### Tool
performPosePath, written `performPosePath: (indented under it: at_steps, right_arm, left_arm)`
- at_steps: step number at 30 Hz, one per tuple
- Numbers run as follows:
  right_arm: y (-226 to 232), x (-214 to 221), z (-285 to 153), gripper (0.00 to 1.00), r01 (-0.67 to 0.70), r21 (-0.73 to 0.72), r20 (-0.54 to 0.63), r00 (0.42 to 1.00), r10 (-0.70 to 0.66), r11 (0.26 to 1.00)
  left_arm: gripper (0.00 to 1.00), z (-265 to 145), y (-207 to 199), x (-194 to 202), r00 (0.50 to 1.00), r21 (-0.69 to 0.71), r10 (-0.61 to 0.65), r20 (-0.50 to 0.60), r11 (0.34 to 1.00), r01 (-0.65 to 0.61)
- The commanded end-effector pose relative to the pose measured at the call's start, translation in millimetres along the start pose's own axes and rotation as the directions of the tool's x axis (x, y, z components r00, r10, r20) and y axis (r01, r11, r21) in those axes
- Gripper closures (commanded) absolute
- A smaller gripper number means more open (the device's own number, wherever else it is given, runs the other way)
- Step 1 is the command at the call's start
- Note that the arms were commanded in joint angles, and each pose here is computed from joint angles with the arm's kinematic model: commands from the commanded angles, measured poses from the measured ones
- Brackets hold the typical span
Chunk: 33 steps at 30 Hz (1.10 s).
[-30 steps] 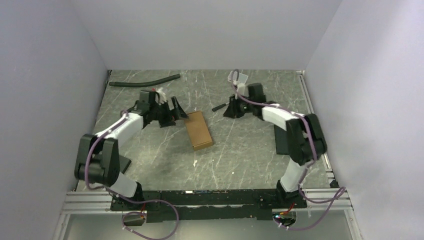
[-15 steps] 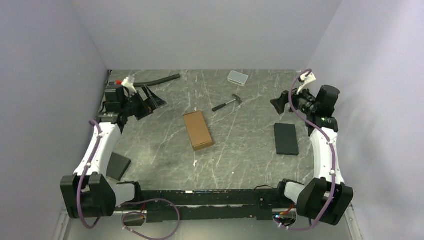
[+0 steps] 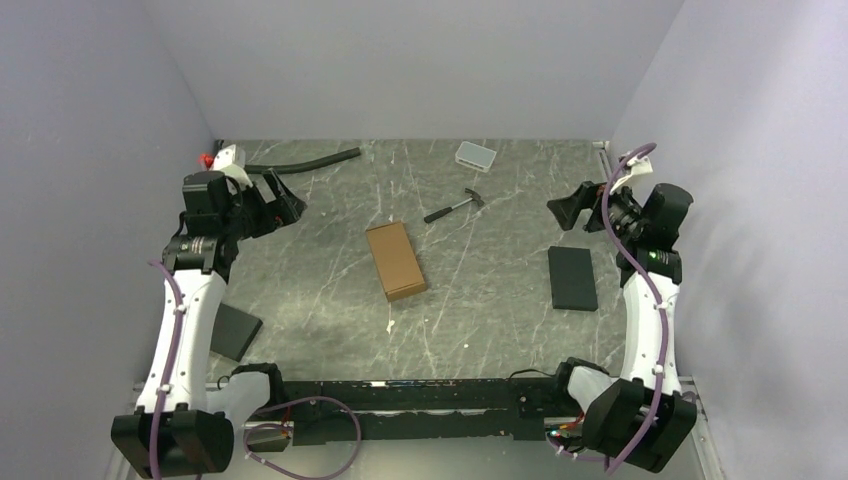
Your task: Fold the paper box
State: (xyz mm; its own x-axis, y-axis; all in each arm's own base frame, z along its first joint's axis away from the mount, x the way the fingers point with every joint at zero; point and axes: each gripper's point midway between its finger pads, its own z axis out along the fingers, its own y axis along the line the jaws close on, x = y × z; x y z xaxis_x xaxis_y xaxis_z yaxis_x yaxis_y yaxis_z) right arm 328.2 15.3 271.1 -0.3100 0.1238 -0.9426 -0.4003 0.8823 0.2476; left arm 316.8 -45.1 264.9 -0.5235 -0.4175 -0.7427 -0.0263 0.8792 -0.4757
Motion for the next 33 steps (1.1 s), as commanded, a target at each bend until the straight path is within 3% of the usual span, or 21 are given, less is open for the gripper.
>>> performPosePath:
  at_steps: [1,7,33]
  right_arm:
    - [-11,-16,-5,0.0,-0.11,0.083,0.083,0.991,0.103,0.99]
    - [-16,-15,-9,0.0,-0.13,0.098,0.103,0.987,0.12,0.987]
    - [-28,-10,-8,0.0,-0.2,0.136,0.114,0.976,0.185,0.97]
  left_arm:
    - [0.0,-7,22,3,0.995,-0.094,0.087,0.041,0.992,-0.083]
    - [0.0,1,26,23,0.994,-0.055,0.107,0.028,0.993,-0.106]
    - [0.01,-15,25,31,0.989,-0.045,0.144,0.035,0.989,-0.142]
